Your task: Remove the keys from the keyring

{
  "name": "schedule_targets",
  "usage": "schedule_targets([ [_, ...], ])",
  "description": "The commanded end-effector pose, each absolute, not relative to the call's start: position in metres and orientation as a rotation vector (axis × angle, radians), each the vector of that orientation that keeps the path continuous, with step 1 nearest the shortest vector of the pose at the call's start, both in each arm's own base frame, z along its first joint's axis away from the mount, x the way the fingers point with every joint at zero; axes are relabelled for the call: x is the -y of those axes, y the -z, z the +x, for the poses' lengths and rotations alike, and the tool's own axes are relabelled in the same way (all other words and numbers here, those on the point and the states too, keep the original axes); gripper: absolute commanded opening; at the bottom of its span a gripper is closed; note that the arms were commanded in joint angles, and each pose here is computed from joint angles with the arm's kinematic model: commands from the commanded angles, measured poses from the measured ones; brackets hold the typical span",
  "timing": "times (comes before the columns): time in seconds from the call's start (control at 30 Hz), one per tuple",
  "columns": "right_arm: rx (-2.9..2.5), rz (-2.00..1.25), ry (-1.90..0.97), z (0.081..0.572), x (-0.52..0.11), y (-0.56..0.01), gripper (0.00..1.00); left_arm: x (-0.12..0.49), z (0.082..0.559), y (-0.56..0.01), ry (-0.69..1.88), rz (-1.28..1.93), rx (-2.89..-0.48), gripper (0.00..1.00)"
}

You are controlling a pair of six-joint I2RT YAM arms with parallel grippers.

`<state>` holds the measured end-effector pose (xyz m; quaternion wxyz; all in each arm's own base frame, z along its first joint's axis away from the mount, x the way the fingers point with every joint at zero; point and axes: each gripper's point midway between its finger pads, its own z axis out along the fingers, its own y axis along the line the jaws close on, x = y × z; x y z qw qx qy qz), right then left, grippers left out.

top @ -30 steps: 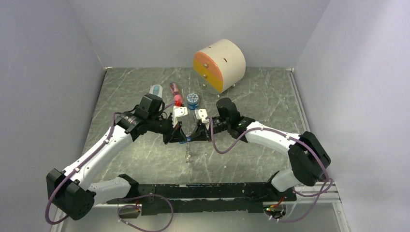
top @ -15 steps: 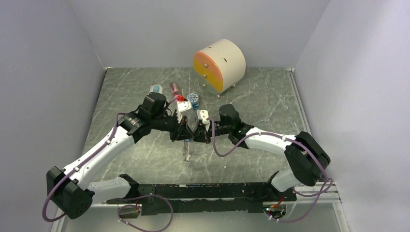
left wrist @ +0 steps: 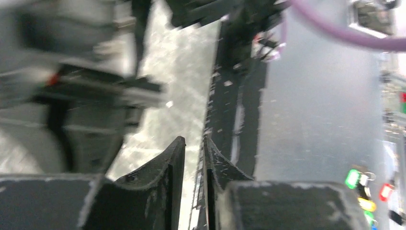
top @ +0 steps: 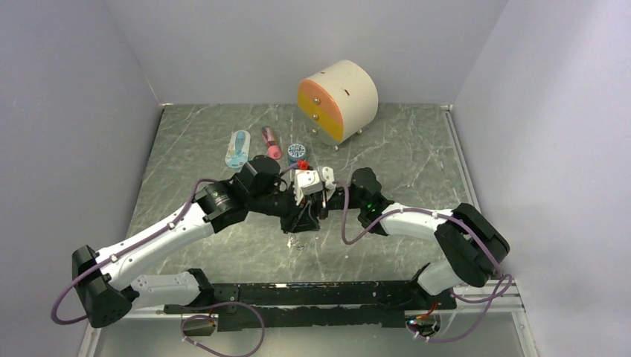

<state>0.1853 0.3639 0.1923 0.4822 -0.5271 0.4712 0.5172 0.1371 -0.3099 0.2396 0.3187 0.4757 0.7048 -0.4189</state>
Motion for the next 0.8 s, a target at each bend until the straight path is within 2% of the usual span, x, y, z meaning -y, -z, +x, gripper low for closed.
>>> schedule_targets([
  [0.0,-0.977,-1.164,-1.193,0.202,-0.358,-0.242,0.00,0.331,0.106,-0.312,1.320,1.301,-1.598,0.29],
  [0.17,-0.948,-1.163,-1.194,0.204,-0.352,-0.250,0.00,0.322,0.106,-0.324,1.265,1.318,-1.574,0.38],
  [0.23,-0.936,-1.158,-1.201,0.203,-0.349,-0.254,0.00,0.315,0.111,-0.331,1.195,1.298,-1.580,0.35],
  [0.3,-0.922,-1.168,-1.206,0.202,-0.348,-0.256,0.00,0.303,0.125,-0.334,1.054,1.271,-1.572,0.25],
  [0.37,-0.907,-1.166,-1.211,0.201,-0.346,-0.260,0.00,0.291,0.142,-0.333,0.916,1.229,-1.595,0.19],
  [0.53,-0.878,-1.183,-1.240,0.196,-0.343,-0.266,0.00,0.264,0.175,-0.301,0.669,1.206,-1.683,0.18],
  [0.77,-0.869,-1.229,-1.243,0.191,-0.342,-0.264,0.00,0.231,0.214,-0.260,0.530,1.094,-1.750,0.22],
])
